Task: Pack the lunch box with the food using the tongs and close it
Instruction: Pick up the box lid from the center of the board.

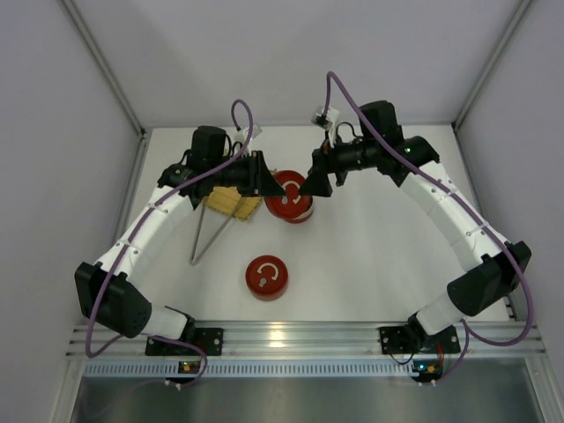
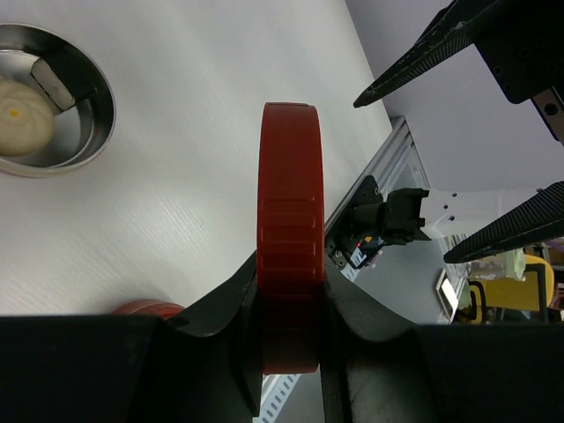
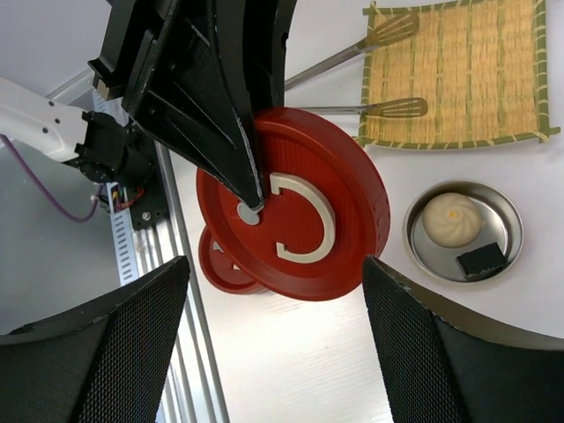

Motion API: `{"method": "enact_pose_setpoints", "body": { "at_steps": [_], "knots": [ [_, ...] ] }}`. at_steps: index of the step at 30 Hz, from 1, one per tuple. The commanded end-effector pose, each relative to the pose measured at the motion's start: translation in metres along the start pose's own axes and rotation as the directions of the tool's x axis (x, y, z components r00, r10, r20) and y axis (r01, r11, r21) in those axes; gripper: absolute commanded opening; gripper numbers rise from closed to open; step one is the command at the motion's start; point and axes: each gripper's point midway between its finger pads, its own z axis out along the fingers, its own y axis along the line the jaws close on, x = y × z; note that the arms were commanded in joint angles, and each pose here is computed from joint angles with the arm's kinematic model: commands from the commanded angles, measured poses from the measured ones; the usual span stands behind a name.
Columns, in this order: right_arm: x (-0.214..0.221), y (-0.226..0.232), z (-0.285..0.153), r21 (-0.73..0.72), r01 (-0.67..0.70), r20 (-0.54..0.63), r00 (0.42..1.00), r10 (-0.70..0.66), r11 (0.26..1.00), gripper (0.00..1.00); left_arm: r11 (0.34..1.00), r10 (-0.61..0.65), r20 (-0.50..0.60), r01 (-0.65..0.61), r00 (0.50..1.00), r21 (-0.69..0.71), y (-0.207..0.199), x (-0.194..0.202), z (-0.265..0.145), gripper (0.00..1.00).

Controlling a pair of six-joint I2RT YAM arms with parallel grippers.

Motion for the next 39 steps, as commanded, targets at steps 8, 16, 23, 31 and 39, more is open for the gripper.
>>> {"method": "enact_pose_setpoints", "body": {
  "at_steps": [8, 16, 23, 31, 39],
  "knots": [
    [0.008, 0.020, 0.013, -0.074, -0.005, -0.043, 0.999, 0.002, 0.997, 0.77, 0.997, -0.018, 0.005, 0.018, 1.000, 0.073, -0.013, -0.005, -0.002, 0.00],
    [0.016, 0.018, 0.025, -0.023, 0.044, -0.083, 0.995, -0.046, 0.999, 0.78, 0.995, -0.039, 0.000, 0.039, 0.999, 0.094, -0.017, -0.005, -0.002, 0.00],
    [0.021, 0.027, 0.035, -0.033, 0.065, -0.111, 0.991, -0.068, 0.997, 0.75, 0.994, -0.041, -0.002, 0.041, 0.999, 0.104, -0.018, -0.005, -0.002, 0.00],
    [0.006, 0.072, 0.023, -0.247, 0.062, -0.037, 0.997, -0.074, 0.967, 0.62, 0.998, -0.052, 0.042, 0.050, 0.998, 0.038, 0.003, -0.012, -0.007, 0.00],
    [-0.019, 0.084, 0.007, -0.313, 0.078, 0.040, 0.997, -0.069, 0.946, 0.50, 0.998, -0.055, 0.059, 0.054, 0.997, 0.017, 0.009, -0.014, -0.006, 0.00]
  ]
}}
